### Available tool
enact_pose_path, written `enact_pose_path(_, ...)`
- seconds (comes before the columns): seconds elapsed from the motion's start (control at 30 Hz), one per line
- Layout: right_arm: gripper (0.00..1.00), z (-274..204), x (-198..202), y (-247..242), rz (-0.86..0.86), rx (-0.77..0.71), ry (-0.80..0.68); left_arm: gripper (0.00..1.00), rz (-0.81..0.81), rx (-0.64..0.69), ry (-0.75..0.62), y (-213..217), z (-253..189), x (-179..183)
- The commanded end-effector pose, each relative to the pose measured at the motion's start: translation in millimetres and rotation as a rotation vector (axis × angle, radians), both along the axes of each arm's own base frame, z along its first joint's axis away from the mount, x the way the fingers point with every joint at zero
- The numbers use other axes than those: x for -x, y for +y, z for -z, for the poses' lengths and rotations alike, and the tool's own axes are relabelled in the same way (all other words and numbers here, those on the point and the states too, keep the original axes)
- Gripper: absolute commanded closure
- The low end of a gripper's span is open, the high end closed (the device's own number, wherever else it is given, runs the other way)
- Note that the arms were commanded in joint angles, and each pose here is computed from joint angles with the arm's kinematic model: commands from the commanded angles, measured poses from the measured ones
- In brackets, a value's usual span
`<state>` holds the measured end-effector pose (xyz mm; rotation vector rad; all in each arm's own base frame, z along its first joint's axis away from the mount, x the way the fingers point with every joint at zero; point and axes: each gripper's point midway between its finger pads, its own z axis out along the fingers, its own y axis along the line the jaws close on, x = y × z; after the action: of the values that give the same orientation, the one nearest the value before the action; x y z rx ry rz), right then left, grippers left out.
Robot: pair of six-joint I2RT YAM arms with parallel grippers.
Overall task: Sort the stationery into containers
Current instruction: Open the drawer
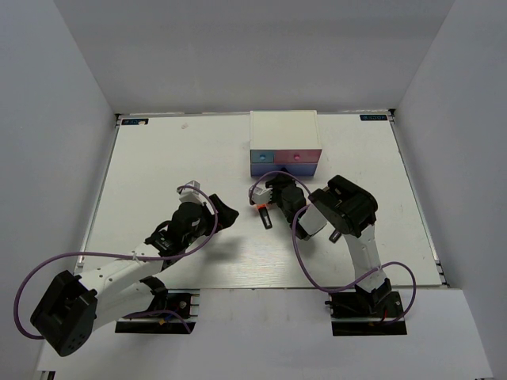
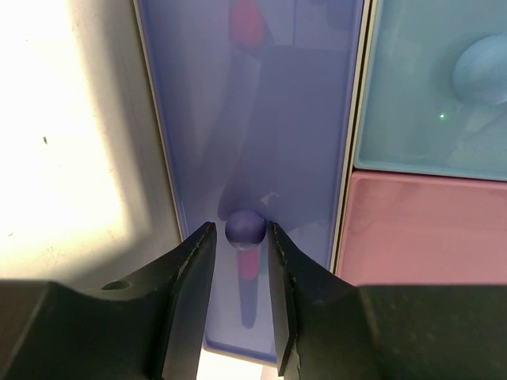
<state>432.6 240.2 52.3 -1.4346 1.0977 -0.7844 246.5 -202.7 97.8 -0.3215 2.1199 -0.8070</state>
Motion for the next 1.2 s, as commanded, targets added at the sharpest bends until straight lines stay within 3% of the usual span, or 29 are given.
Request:
enact_pose_path(0.0, 0.62, -132, 6, -13, 0.025, -0.378, -0.451, 0.00, -0.014, 0.004, -0.018, 4, -4, -1)
enact_pose_path(0.13, 0.63, -133, 5, -12, 0.020, -0.385, -0.452, 0.00, -0.014, 0.004, -0.018, 4, -4, -1)
enact_pose_path(0.37, 0.79, -132, 3, -12, 0.024, -0.392, -0.451, 0.00, -0.014, 0.004, -0.018, 4, -4, -1)
enact_pose_path(1.17, 0.82, -134, 37, -21, 0.002, -0.410, -0.395, 0.00, -0.014, 0.009, -0.026, 3, -6, -2)
